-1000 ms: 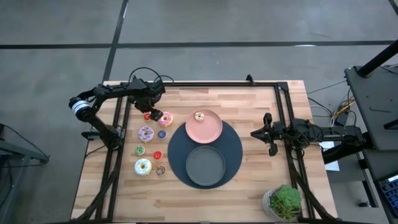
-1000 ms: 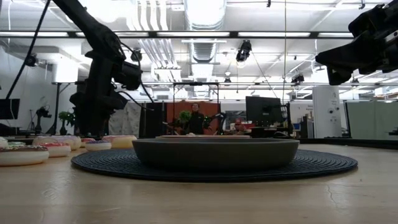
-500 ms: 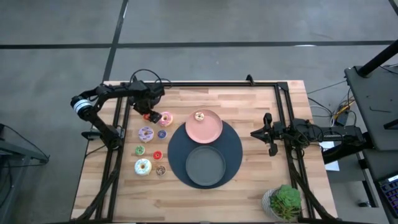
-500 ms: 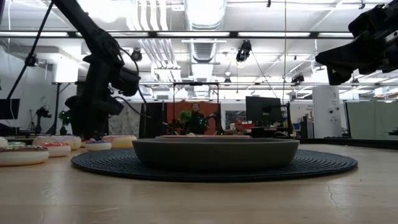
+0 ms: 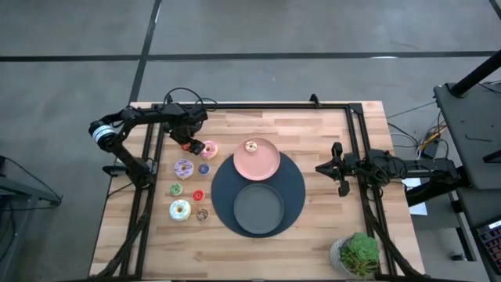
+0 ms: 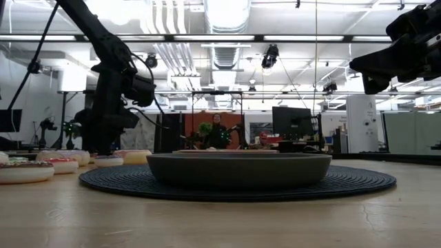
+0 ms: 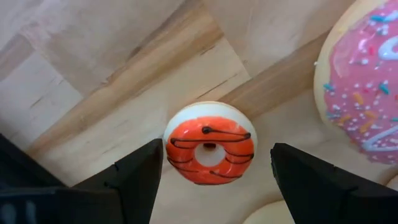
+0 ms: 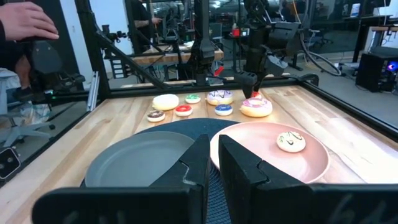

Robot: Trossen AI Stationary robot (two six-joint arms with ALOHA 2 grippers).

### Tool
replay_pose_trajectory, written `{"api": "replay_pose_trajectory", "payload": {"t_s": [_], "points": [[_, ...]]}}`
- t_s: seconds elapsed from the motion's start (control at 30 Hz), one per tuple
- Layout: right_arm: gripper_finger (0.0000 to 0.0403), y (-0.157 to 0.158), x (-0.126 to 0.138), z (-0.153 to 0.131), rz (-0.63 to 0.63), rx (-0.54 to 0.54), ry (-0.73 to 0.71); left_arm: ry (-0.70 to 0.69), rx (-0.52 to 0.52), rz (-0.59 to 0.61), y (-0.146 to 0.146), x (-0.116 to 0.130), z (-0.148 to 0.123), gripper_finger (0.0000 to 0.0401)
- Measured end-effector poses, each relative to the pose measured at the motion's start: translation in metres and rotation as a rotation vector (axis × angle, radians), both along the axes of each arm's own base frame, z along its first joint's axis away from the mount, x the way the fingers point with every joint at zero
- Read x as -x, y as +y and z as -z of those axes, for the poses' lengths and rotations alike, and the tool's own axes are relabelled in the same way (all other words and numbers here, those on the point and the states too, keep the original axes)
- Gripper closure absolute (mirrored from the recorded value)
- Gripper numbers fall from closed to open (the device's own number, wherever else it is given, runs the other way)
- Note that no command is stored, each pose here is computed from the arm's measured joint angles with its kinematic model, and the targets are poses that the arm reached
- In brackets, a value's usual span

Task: Pick & Place donuts
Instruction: Put the small orange donut on the pink plate

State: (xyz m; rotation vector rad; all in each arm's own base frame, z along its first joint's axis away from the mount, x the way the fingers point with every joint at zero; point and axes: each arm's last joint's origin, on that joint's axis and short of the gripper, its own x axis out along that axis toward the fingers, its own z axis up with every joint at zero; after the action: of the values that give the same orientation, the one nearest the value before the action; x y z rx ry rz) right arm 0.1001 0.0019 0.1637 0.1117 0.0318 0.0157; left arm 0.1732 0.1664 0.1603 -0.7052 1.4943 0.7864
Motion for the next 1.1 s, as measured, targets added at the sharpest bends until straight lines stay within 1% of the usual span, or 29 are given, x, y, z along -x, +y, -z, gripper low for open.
{"api": "replay_pose_trajectory", "payload": {"t_s": [1.1], "points": [[0.0374, 0.0000, 0.0000, 0.0000, 0.000, 0.000, 0.000, 0.005, 0.004, 0.005, 0.0012, 0.0002, 0.0030, 0.0140]]}}
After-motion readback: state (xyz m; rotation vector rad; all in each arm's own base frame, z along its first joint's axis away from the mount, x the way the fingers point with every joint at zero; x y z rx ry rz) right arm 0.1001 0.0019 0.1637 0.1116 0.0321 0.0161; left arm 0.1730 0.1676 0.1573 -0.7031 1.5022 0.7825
